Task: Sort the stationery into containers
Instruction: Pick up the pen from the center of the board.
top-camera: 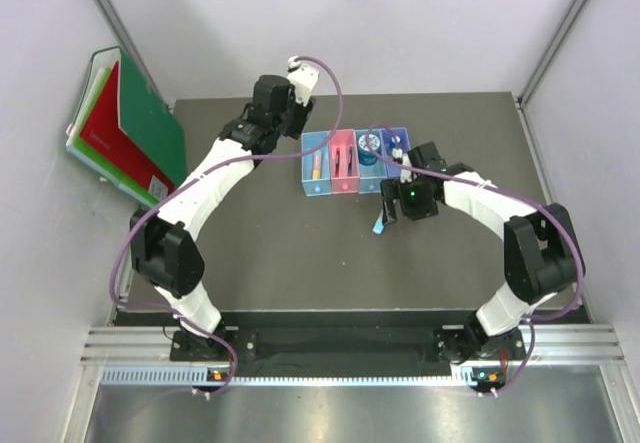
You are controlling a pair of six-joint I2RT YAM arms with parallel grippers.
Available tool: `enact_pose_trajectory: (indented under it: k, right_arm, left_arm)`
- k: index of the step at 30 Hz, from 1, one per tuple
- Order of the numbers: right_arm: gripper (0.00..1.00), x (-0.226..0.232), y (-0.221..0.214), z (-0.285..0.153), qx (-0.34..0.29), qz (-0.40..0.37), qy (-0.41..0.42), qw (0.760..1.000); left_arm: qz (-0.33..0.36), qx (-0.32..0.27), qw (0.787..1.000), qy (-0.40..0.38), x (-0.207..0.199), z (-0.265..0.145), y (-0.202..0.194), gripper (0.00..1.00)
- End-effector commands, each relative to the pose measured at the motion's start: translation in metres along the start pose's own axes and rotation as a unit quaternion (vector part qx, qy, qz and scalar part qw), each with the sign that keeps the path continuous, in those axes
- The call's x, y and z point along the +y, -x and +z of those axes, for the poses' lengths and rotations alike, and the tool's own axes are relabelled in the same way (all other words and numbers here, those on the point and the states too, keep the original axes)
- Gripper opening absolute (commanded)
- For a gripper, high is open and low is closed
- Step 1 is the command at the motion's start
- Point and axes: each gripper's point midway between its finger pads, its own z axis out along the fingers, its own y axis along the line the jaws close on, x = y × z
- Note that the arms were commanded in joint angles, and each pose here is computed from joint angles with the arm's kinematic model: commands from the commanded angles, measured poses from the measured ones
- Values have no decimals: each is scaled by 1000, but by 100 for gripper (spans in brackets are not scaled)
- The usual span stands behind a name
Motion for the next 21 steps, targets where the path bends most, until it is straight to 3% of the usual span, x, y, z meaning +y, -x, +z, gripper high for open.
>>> enact_pose_trajectory:
  k: [1,14,21]
  right_arm:
    - [88,8,19,7,-39,-2,-23,999]
    - [86,18,20,41,-25,-12,-35,999]
    - [71,18,18,47,-15,-6,-37,999]
  left_arm:
    - [-4,-44,999,15,13,-22,23,54]
    - [12,-51,998,18,13,-33,10,55]
    - [16,-52,998,22,15,-28,10,56]
